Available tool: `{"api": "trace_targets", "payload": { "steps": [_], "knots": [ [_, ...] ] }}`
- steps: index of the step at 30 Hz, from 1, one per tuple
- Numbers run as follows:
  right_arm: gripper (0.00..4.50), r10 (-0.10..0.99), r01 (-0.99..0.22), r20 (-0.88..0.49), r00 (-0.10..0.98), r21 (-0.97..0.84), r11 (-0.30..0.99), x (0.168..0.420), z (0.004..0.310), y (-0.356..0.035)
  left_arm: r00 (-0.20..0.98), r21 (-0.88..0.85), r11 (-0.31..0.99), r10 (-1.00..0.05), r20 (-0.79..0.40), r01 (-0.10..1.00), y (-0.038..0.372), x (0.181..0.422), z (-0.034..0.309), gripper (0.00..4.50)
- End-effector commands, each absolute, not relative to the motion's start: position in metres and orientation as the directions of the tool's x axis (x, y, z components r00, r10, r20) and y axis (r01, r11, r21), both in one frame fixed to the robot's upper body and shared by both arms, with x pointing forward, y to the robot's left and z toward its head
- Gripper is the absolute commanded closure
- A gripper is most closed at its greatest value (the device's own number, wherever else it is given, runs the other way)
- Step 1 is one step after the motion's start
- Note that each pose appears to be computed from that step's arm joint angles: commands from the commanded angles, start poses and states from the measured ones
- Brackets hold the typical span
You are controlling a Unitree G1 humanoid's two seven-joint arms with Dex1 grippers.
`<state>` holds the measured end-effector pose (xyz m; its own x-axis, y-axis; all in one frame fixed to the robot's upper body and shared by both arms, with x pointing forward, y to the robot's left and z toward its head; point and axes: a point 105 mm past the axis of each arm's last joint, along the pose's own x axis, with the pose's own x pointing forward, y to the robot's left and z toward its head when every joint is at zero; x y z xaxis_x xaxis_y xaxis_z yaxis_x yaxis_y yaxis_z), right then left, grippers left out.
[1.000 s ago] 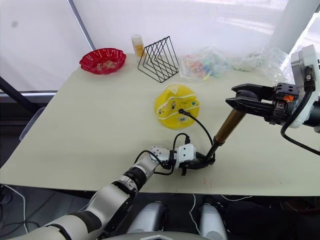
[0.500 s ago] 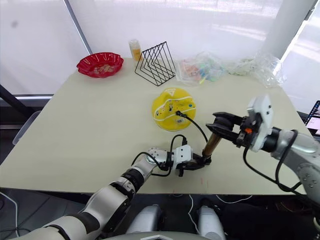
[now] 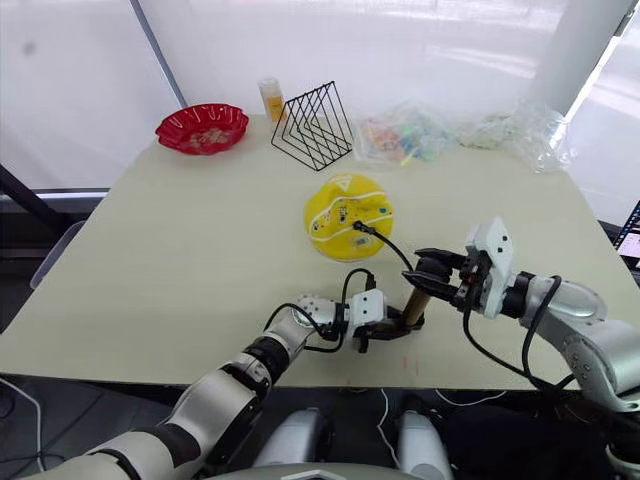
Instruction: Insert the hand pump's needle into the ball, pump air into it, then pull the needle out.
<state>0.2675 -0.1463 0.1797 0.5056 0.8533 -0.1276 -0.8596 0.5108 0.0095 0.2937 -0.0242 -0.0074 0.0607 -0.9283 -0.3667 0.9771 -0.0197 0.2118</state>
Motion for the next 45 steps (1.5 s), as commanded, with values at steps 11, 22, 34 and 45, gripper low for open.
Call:
{"api": "trace_targets", "payload": {
  "steps": [11,22,34,45],
  "knots": [
    [2.68,0.823,-0.795,0.128,0.554,-0.212,0.568,0.247,0.34,-0.185,-0.052,0.016,-0.075,-0.814,-0.578,0.997,0.012,0.258,-0.07,3.5],
    [2.68,0.822,-0.831,-0.119,0.556,-0.049,0.555,0.262,0.233,-0.165,-0.053,0.016,-0.076,-0.812,-0.582,0.997,0.013,0.258,-0.071,3.5],
    [2.68,0.764,-0.789,-0.26,0.59,0.012,0.614,0.27,0.114,-0.155,-0.051,0.017,-0.074,-0.813,-0.58,0.997,0.014,0.257,-0.072,3.5],
    [2.68,0.807,-0.809,-0.072,0.586,-0.116,0.577,0.272,0.191,-0.157,-0.055,0.015,-0.078,-0.813,-0.58,0.997,0.014,0.257,-0.072,3.5]
  ]
}}
